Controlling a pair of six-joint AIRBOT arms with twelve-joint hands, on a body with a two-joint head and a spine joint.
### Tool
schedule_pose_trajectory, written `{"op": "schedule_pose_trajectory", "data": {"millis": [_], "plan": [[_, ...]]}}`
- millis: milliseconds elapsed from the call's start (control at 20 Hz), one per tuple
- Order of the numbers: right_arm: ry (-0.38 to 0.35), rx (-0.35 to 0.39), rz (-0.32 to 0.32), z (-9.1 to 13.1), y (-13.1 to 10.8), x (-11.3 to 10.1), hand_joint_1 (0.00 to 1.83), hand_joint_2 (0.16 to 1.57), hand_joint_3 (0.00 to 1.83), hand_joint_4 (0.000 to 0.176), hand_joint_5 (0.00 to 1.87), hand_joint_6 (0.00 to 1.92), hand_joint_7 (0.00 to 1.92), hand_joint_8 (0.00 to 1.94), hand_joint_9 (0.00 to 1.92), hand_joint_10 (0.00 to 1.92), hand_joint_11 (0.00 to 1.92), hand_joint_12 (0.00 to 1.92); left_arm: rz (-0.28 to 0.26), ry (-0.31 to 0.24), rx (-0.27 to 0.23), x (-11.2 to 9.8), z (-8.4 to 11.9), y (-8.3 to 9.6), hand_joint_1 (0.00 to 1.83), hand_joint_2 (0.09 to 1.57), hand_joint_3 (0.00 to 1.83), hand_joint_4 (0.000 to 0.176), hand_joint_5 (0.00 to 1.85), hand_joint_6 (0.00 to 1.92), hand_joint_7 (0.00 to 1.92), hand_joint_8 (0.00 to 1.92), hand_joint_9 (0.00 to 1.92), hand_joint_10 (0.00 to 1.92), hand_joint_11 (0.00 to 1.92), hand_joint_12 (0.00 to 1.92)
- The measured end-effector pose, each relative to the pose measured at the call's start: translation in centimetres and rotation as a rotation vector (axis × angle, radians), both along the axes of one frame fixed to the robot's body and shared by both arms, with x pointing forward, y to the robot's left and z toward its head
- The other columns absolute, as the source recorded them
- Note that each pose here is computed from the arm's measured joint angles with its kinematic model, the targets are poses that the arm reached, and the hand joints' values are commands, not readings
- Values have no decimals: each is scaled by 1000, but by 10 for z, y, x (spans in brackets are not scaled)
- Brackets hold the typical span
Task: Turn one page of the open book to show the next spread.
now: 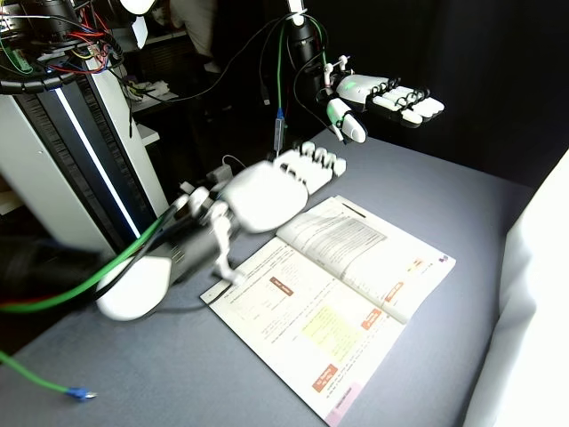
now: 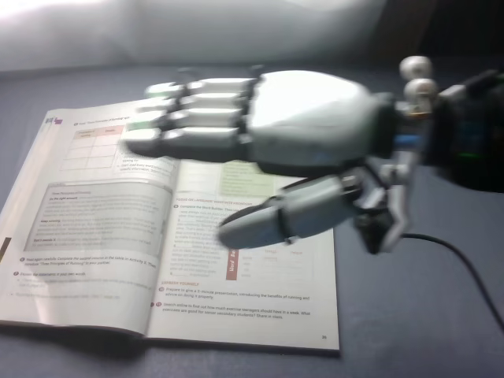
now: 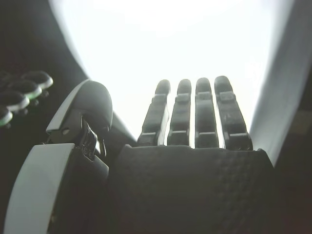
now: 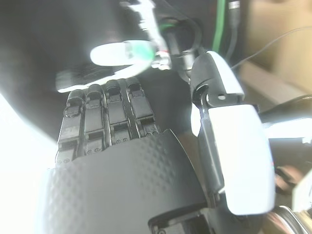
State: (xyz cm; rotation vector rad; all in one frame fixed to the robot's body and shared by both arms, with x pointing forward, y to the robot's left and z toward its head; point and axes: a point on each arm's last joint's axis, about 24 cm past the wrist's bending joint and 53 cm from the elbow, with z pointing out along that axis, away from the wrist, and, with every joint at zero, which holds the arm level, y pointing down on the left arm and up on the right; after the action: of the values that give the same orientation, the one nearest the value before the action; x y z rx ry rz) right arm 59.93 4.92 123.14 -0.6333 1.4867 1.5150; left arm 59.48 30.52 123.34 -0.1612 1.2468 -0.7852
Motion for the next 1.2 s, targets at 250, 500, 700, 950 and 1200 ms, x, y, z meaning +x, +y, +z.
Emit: {"op": "schedule_pose_trajectory", "data": {"millis": [250,500,700,950,1200], "plan": [[65,11,-245,-15,-87,30,297,1275,7,0,0,0,0,0,0,0,0,0,-25,25,-30,0,-12,-7,0,1363,0,33,0,0,0,0,0,0,0,109],[184,67,-448,-35,-168,41,54,1213,0,0,0,0,0,0,0,0,0,0,-76,31,-69,2,-22,-22,0,1331,0,104,0,0,0,0,0,0,0,0],[193,201,-522,-19,-207,31,34,1314,26,0,0,0,0,0,0,0,0,0,-119,-4,-102,2,-15,-34,57,1283,0,134,0,0,0,0,0,0,0,0],[211,317,-574,-16,-238,19,213,1429,30,10,0,0,0,0,0,0,0,0,-145,-11,-129,2,-15,-43,47,1293,0,147,0,0,0,0,0,0,0,0],[231,393,-585,-12,-253,12,154,1361,0,0,0,0,0,0,0,0,0,0,-181,-18,-145,2,-13,-50,87,1300,1,154,0,0,0,0,0,0,0,0]]}}
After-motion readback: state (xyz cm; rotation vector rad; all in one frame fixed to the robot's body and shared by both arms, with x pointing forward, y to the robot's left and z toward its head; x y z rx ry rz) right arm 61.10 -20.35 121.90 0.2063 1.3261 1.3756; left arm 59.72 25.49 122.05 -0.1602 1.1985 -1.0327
